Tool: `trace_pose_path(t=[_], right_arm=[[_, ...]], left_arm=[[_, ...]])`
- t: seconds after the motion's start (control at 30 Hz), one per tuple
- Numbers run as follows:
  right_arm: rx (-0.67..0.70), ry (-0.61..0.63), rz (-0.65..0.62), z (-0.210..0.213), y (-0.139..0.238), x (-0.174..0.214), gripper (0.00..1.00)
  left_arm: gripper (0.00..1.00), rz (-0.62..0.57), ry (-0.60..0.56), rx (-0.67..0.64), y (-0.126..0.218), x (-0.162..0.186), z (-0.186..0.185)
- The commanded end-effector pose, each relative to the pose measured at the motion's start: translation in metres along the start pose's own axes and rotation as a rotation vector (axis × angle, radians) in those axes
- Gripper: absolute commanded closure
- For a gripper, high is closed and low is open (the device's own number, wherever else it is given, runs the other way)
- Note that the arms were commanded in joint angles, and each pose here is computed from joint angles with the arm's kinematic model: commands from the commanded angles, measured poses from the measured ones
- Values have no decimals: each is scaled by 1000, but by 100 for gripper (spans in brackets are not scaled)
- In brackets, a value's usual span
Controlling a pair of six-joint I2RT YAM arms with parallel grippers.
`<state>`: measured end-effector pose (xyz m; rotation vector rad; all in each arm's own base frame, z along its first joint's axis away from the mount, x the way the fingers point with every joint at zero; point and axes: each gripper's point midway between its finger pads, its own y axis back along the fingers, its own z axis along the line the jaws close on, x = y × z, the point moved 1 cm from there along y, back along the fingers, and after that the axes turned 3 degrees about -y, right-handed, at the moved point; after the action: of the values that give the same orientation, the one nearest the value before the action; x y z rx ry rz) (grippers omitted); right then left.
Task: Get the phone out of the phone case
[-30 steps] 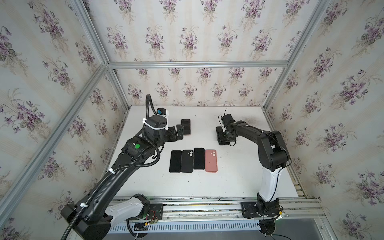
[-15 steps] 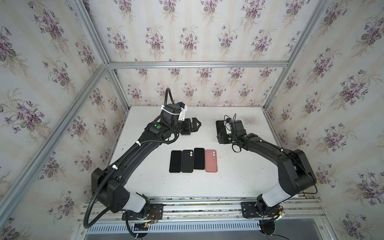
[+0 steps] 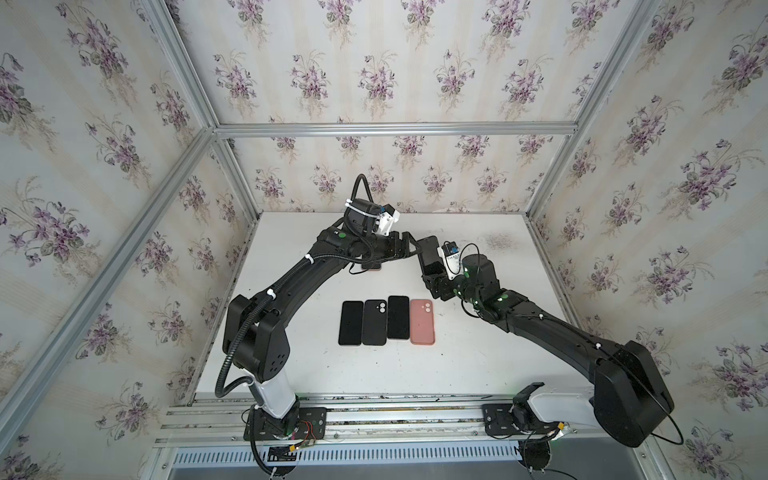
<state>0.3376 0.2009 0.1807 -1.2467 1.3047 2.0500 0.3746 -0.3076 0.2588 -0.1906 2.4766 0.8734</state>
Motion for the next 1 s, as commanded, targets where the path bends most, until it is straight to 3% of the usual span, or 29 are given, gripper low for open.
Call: trace_pose_path(t=[0.0, 0.33, 0.43, 0.97], right_arm=[[-29, 30, -85, 10, 6, -19, 69], [-90, 63, -76, 34, 12, -11, 73], [-92, 63, -72, 35, 12, -10, 75], [-99, 65, -64, 38, 16, -5, 78]], left_arm=[[15, 11, -2, 35, -2, -1, -5], [35, 35, 8, 23, -9, 3, 3], [49, 41, 5, 23, -10, 5, 4], [91, 70, -7, 43, -11, 13, 3]])
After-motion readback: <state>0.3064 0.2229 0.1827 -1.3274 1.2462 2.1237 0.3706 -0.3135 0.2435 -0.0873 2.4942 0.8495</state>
